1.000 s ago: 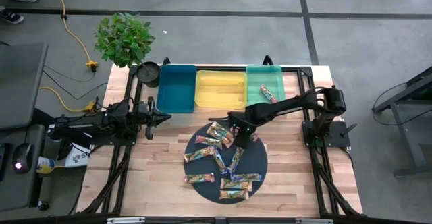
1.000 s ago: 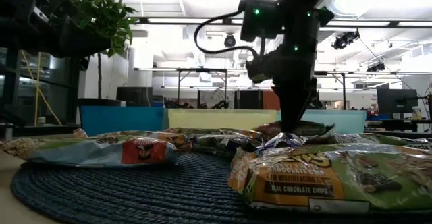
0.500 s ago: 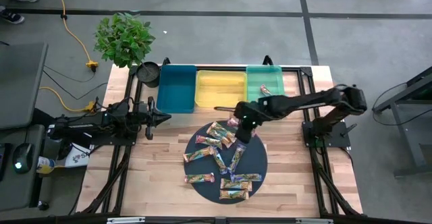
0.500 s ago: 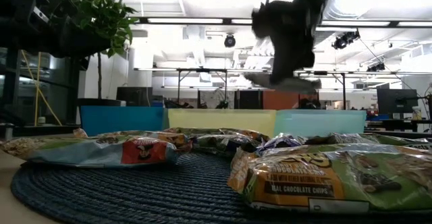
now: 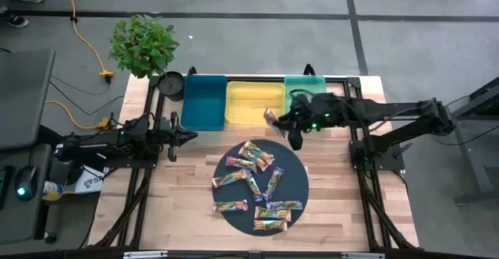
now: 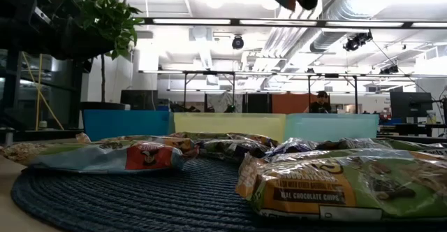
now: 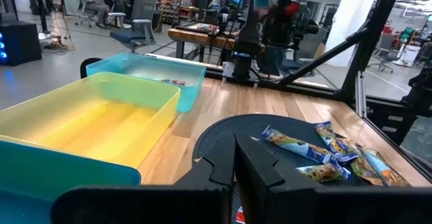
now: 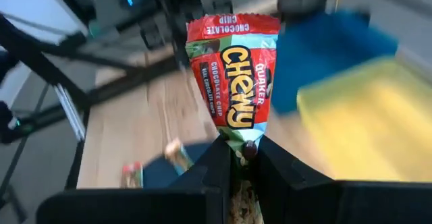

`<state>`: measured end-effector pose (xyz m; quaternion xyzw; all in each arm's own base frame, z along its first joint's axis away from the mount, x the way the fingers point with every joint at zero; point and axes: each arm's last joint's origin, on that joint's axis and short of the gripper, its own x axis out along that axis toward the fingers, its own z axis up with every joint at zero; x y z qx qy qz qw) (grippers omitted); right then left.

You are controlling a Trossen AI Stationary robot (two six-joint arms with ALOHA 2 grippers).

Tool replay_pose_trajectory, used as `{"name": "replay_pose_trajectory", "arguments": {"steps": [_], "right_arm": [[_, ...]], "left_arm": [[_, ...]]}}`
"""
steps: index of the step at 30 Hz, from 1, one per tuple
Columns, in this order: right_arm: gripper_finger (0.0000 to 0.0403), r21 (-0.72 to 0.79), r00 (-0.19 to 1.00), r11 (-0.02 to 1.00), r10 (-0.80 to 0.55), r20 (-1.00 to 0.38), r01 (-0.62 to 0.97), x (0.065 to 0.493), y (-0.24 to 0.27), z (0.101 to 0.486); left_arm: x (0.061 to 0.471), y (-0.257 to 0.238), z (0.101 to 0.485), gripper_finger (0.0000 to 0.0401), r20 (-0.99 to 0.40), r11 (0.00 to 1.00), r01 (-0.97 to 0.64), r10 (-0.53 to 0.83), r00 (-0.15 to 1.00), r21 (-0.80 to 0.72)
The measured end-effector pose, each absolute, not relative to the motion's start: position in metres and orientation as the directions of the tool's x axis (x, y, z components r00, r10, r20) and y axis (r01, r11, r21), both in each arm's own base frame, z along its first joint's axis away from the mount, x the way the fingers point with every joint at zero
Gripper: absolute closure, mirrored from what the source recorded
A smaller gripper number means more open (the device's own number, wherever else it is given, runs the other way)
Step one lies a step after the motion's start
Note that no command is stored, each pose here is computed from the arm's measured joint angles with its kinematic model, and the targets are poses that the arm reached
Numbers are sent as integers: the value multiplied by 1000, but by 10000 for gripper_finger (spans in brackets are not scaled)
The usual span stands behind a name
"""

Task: Pick and place Granola Bars by type
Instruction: Put the red granola bar into the green bin

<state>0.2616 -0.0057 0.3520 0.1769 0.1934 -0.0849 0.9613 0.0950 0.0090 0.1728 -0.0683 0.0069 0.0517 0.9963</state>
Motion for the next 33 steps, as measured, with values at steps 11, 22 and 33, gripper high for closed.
{"name": "replay_pose_trajectory", "arguments": {"steps": [11,22,33], "right_arm": [[364,73,948,963,-239,-212,259,239,-9,383],[364,-120,716,731,-682,-150,672,232,-23,386],[364,-41,434,442,-892,-126,896,222,-51,385]], "left_arm": [[95,9,173,394,-20,985,-104,102,995,-135],[95,9,173,394,-21,985,-104,102,995,-135],[95,9,173,394,-21,985,-104,102,995,-136]]}}
